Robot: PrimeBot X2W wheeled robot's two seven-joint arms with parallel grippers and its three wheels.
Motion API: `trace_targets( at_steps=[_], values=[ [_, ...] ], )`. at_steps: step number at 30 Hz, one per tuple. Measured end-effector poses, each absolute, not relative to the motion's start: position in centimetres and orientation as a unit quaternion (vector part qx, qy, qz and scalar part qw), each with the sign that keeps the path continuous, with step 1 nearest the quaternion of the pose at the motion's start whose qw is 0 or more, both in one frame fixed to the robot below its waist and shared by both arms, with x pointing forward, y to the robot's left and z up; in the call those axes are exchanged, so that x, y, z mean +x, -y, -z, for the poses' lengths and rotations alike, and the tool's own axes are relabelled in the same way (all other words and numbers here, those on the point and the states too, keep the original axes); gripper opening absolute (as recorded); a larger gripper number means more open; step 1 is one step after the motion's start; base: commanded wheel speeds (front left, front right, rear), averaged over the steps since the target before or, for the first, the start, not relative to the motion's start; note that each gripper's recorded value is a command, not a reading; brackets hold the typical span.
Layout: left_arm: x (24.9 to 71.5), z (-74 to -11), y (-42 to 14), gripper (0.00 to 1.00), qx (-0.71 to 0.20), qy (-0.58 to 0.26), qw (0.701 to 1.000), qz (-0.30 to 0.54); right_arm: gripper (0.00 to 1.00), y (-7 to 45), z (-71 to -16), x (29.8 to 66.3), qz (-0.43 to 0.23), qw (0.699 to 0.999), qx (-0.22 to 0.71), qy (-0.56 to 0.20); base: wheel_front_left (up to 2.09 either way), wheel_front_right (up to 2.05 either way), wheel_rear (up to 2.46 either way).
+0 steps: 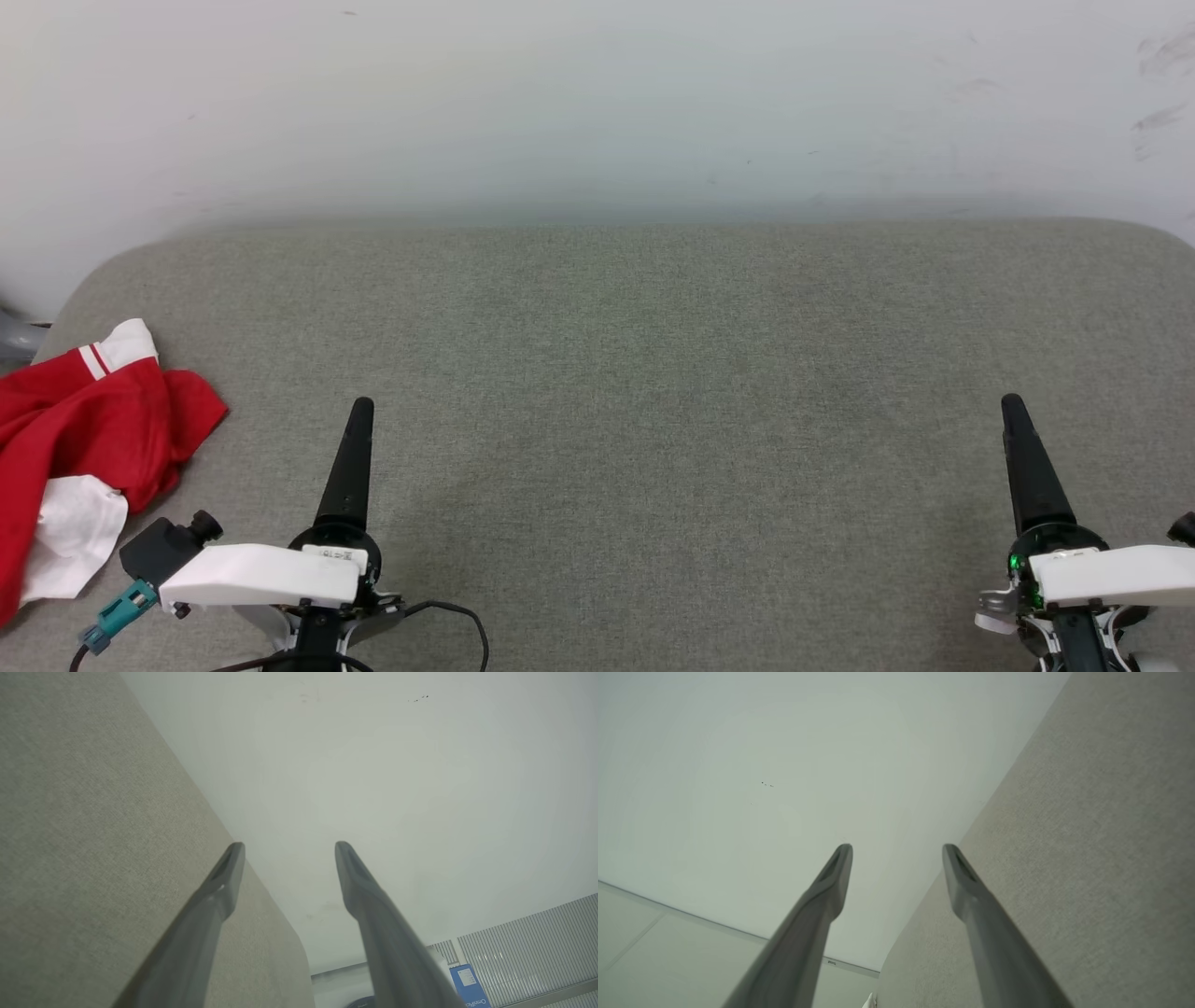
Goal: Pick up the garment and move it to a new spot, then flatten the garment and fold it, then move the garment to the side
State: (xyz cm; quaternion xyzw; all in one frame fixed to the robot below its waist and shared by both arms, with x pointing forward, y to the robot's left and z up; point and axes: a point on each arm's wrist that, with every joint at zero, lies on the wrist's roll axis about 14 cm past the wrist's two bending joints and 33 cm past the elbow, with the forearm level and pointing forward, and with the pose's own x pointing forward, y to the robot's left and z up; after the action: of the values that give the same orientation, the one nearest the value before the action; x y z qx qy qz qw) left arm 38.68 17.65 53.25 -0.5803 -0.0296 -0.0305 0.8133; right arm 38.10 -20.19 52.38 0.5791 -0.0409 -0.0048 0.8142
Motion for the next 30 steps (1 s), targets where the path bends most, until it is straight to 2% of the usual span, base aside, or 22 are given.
trace_targets(
  at_steps=[7, 17, 30],
  values=[
    [38.7, -53.6, -17.5, 1.0, -0.501, 0.04, 0.864, 0.032, 1.0, 19.9, -52.9, 38.1, 0.002, 0.863, 0.502, 0.05, 0.0, 0.0, 0.0],
    [38.6, -54.1, -17.2, 1.0, -0.388, 0.052, 0.919, 0.037, 1.0, 19.3, -53.8, 38.1, -0.011, 0.927, 0.371, 0.059, 0.0, 0.0, 0.0],
    [38.6, -54.4, -17.1, 1.0, -0.258, 0.063, 0.963, 0.046, 1.0, 18.4, -54.5, 38.0, -0.029, 0.967, 0.245, 0.058, 0.0, 0.0, 0.0]
  ],
)
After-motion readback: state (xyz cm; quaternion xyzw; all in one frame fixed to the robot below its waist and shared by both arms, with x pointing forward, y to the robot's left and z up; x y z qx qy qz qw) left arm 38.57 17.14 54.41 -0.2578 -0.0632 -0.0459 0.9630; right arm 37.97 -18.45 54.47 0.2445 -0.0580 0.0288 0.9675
